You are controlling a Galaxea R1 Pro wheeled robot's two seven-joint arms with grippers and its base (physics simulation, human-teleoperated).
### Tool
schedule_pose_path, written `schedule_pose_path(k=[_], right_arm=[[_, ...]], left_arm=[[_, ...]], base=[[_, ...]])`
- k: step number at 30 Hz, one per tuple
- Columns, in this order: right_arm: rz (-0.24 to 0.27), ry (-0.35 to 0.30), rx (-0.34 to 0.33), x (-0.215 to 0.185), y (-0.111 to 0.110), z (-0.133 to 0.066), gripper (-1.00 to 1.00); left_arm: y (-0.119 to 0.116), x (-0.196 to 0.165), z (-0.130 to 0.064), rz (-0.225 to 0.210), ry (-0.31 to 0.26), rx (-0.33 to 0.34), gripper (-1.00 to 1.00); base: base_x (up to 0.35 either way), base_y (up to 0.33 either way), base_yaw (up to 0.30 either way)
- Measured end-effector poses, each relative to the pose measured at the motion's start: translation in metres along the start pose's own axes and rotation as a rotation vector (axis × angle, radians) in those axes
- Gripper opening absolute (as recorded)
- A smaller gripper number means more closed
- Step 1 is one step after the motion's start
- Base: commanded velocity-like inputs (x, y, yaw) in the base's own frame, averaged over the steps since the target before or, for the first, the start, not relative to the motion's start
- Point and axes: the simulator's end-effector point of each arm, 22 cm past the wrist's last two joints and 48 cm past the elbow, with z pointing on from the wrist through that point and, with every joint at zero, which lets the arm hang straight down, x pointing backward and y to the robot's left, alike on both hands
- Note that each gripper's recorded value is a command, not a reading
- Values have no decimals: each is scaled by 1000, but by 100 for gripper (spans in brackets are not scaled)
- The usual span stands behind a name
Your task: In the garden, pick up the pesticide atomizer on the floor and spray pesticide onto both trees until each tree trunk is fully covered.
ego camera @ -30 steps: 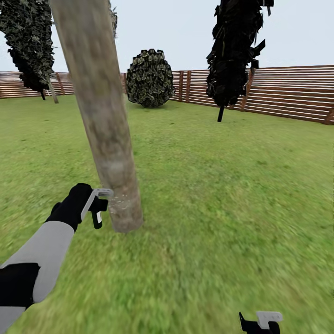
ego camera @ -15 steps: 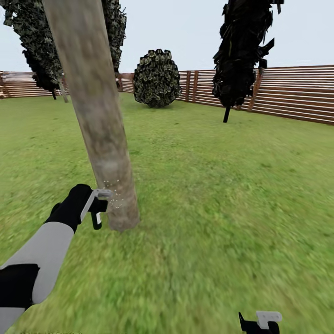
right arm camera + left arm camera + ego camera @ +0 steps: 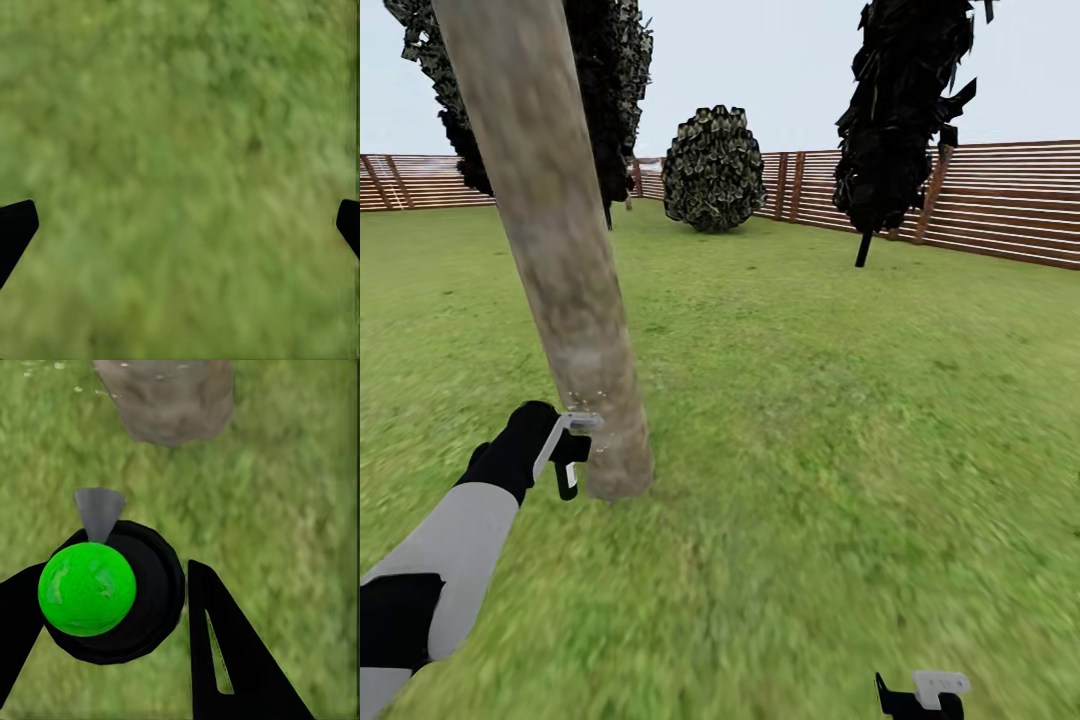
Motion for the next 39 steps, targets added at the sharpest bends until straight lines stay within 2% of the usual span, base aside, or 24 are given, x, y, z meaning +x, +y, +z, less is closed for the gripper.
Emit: schedule_pose_path(k=[3,5,17,24,39], right_arm=[[0,0,0,0,0,0,100],[1,0,-4,0,2,0,100],[2,0,-4,0,3,0,100],[2,1,-4,1,3,0,100],[2,2,-6,1,3,0,100]], left_arm=[[1,0,0,0,-1,-1,-100],[16,18,9,-2,30,-27,-100],[10,20,10,-2,31,-17,-100],[10,19,9,-2,28,-16,-100],[12,19,9,-6,27,-17,-100]], base=[[18,-276,0],[112,-276,239],[42,-276,245],[61,-275,13],[180,-223,24]])
